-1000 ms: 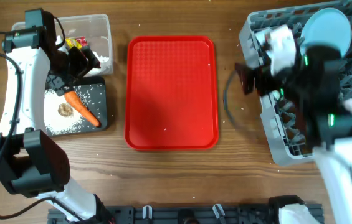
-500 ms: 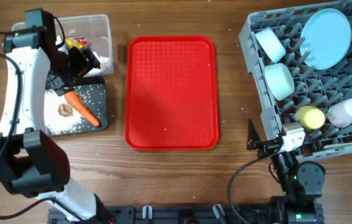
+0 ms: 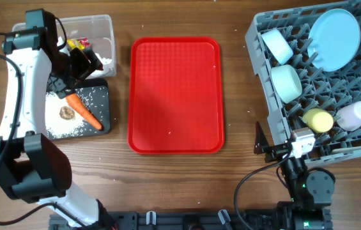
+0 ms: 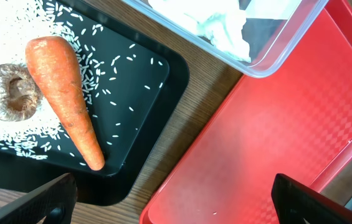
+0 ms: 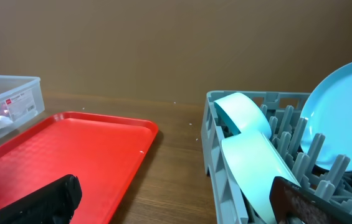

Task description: Sort waste into correct bins and load items into the dishwasher rack

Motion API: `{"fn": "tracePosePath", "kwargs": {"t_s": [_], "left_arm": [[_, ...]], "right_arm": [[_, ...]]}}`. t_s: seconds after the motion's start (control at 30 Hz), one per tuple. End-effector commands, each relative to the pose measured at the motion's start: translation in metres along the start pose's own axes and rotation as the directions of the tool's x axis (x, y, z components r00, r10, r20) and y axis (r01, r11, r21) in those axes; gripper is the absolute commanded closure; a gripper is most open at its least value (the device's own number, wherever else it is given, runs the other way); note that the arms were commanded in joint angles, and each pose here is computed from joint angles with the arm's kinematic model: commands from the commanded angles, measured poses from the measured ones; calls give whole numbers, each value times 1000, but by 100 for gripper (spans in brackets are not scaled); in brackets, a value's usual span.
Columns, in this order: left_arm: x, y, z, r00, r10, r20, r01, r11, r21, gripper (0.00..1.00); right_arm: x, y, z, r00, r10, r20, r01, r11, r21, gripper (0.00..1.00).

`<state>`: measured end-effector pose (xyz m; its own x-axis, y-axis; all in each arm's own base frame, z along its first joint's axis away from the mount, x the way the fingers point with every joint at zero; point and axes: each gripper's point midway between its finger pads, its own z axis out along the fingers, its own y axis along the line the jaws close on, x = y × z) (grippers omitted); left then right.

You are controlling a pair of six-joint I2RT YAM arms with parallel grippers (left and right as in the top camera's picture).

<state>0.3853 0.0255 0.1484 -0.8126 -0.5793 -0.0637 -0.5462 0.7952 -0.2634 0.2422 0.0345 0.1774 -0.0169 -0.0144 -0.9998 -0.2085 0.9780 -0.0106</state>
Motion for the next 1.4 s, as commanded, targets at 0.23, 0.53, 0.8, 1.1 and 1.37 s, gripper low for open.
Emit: {"fn": "tracePosePath", "kwargs": {"t_s": [0.23,0.53,0.8,1.1,1.37], "left_arm": [[-9,-80,-51,918,205,339,-272,948,166,0],[80,-103,-81,494,396,774,-716,690,103,0],[113,-17,-44,399,200,895,-631,768,110,0],[127,33,-25,336,79,939,-569,811,135,0],[129,53,-18,347,76,935,-522,843,126,0]], "right_arm": [[1,-3,0,1000,14,5,-15,1000,17,0],[1,-3,0,1000,14,5,-14,1000,17,0],[1,-3,0,1000,14,5,-14,1000,17,0],[1,-3,0,1000,14,5,-15,1000,17,0],[1,-3,0,1000,14,5,-15,1000,17,0]]}}
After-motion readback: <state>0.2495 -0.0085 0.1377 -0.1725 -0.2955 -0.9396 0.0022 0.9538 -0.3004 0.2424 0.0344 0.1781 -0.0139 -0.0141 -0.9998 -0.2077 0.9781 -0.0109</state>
